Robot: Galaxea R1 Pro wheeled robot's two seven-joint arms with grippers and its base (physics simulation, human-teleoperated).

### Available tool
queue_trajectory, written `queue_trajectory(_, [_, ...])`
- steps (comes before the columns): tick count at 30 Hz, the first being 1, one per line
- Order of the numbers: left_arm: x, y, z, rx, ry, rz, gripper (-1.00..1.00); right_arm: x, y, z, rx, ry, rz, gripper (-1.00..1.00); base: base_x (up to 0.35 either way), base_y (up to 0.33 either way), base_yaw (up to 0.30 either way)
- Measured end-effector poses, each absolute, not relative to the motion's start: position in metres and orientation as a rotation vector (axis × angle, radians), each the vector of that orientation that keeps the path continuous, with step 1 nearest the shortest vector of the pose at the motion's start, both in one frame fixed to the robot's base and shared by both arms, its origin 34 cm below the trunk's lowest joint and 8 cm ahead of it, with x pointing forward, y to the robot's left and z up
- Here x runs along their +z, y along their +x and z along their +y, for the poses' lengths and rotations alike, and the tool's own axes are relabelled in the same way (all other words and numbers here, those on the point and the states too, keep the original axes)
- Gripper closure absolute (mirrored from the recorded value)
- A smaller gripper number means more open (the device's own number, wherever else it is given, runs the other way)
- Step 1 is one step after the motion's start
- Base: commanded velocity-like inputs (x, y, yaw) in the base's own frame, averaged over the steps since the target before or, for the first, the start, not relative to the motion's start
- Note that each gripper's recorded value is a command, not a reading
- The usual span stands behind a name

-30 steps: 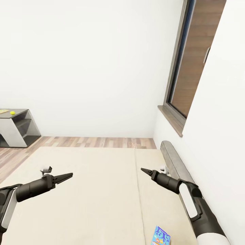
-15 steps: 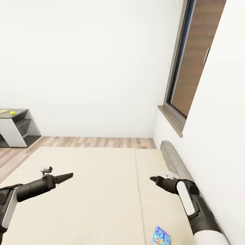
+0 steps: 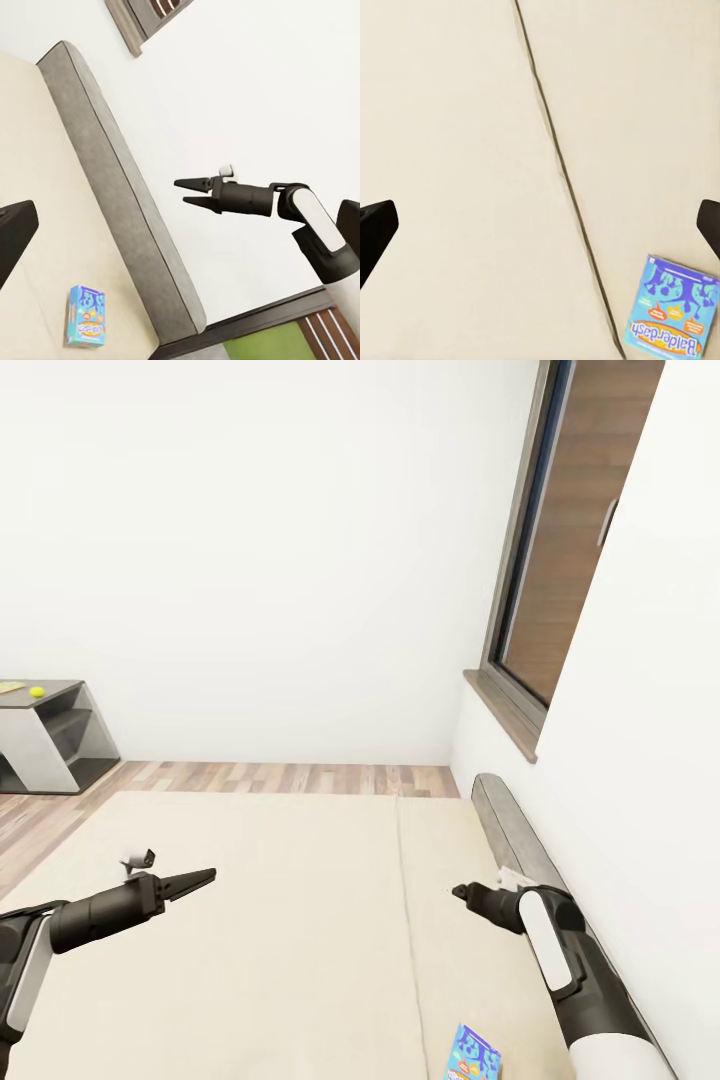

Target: Put all the toys in the child's room - the three board games (two on the bed and one on the table), the two jigsaw puzzles on the table, and the tennis ball on the table - inside the toy box on the table in the child's room.

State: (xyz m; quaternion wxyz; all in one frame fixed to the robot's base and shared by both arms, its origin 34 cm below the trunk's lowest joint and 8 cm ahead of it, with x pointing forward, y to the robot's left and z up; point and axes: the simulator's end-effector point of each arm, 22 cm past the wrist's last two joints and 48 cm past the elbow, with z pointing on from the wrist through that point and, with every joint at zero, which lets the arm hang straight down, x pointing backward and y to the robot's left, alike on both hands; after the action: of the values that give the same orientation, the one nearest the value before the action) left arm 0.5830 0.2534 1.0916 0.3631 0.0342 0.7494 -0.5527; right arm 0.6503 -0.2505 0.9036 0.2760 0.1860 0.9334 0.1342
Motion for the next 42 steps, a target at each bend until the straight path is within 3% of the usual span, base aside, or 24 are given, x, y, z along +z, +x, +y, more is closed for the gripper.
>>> queue_trajectory(42, [1.0921,0.5828,0.2528,-1.424,0.091,1.928,-1.00,0.8981,0.6407,-0.2513,0.350,0.492,2.561,-1.00,0.000,0.000,0.000])
